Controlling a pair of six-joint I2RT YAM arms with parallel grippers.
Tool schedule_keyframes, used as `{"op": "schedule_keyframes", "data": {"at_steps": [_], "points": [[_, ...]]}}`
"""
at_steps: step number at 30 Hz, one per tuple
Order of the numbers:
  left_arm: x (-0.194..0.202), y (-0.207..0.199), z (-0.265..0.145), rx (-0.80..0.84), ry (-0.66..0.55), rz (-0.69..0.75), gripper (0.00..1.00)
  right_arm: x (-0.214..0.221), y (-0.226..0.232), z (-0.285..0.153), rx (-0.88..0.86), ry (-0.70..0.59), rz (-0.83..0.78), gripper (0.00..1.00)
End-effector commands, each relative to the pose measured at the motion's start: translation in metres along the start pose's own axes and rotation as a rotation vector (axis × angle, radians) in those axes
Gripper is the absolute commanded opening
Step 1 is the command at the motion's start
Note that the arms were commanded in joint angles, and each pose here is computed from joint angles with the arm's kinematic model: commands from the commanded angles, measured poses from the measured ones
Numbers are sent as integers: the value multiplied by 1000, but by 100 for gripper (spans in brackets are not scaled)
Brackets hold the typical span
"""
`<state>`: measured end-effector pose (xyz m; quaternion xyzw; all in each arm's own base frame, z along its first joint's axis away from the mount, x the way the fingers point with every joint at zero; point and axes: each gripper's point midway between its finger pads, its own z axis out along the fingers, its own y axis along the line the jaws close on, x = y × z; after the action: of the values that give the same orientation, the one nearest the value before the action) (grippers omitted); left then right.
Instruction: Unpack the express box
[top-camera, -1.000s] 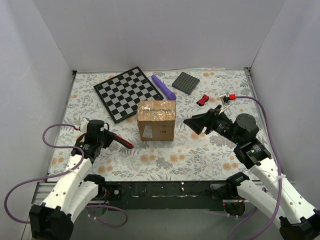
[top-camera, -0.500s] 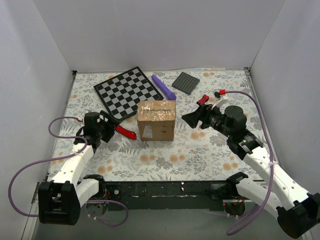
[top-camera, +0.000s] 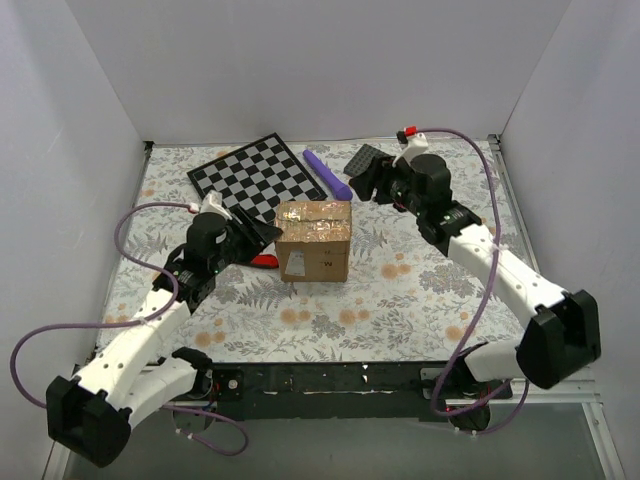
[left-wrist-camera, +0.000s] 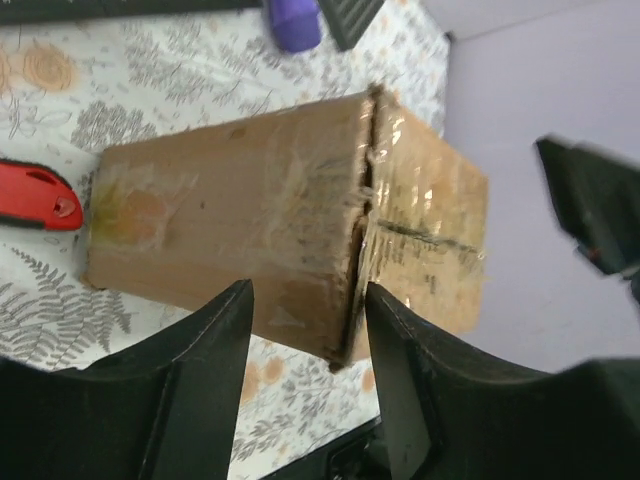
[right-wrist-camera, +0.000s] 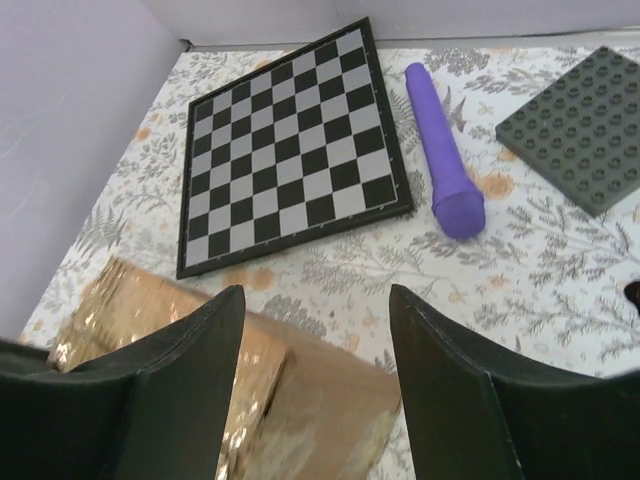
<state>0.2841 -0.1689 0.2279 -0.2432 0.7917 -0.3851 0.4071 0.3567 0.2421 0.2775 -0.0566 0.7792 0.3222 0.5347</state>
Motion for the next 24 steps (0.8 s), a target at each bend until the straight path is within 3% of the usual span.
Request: {"op": "schedule_keyframes", "data": {"at_steps": [1,6,9,12,14,15,16,17,20,24], "points": [[32,24,14,-96,103,37,42,-43,3,31,-19,-82,-93,62],[52,43,10,-134,144,74,12,-13,-7,75,-49,67,-136,50],[52,50,2,-164,150,99,1,7,-1,83,-115,143,-117,49],[52,50,-7,-154,145,112,1,31,1,79,-159,214,-95,48],[51,48,-8,-137,135,109,7,44,8,71,-211,260,-86,48],[51,49,-6,-128,131,121,14,49,10,67,-223,276,-81,48],[48,43,-2,-101,117,129,30,58,12,62,-229,311,-72,48],[46,37,1,-80,112,142,34,69,14,51,-241,338,-65,48],[40,19,16,-39,121,189,44,72,29,27,-284,335,-56,49],[31,-8,33,26,117,232,48,90,29,-5,-282,357,-19,50]]}}
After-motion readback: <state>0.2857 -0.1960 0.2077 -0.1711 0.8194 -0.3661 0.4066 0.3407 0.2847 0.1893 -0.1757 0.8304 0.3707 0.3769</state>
